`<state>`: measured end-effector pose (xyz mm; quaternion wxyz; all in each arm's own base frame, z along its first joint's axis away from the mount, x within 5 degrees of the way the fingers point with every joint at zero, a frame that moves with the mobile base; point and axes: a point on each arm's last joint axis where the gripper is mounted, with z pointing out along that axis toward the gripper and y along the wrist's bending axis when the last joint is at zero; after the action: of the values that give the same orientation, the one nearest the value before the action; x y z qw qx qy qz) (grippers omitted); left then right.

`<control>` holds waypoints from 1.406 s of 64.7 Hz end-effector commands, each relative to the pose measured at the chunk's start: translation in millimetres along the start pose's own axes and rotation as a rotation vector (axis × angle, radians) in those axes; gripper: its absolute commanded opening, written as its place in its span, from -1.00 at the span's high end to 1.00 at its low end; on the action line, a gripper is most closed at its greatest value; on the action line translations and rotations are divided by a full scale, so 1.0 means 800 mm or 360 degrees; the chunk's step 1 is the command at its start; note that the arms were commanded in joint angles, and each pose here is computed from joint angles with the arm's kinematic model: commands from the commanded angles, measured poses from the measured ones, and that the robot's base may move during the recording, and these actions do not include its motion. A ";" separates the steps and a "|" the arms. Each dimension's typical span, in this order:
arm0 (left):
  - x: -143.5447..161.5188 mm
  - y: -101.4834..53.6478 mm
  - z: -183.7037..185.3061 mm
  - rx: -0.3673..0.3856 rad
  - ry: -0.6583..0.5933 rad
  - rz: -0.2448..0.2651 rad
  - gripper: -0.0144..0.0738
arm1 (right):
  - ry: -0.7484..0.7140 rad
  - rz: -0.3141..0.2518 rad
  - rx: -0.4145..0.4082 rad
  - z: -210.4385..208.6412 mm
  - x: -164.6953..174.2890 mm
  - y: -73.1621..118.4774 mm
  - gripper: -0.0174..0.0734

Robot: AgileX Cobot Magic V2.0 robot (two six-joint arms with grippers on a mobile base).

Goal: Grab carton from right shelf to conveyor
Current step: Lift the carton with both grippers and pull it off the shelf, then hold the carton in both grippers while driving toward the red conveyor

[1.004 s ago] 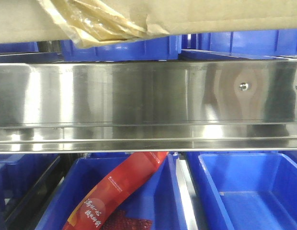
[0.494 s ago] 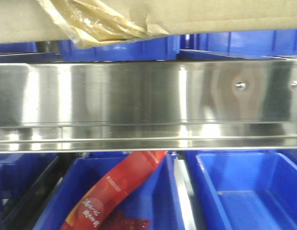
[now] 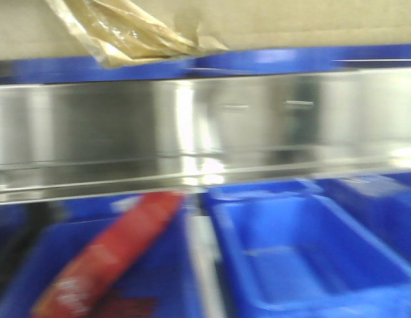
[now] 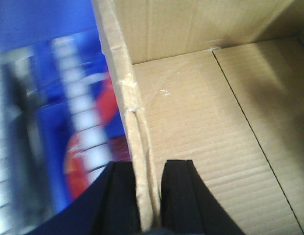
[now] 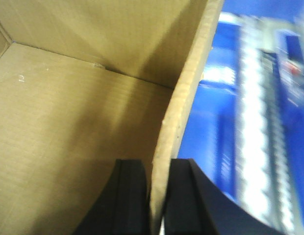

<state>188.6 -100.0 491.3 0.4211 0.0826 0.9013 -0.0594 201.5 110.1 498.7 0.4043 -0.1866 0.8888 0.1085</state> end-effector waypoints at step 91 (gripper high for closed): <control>-0.005 -0.004 -0.009 0.0063 -0.0108 0.0025 0.71 | -0.0099 -0.0027 -0.0059 -0.007 -0.006 0.005 0.77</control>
<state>189.2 -99.3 491.9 0.4259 0.0825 0.8994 -0.0537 201.5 110.1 498.7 0.4043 -0.1866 0.8888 0.1085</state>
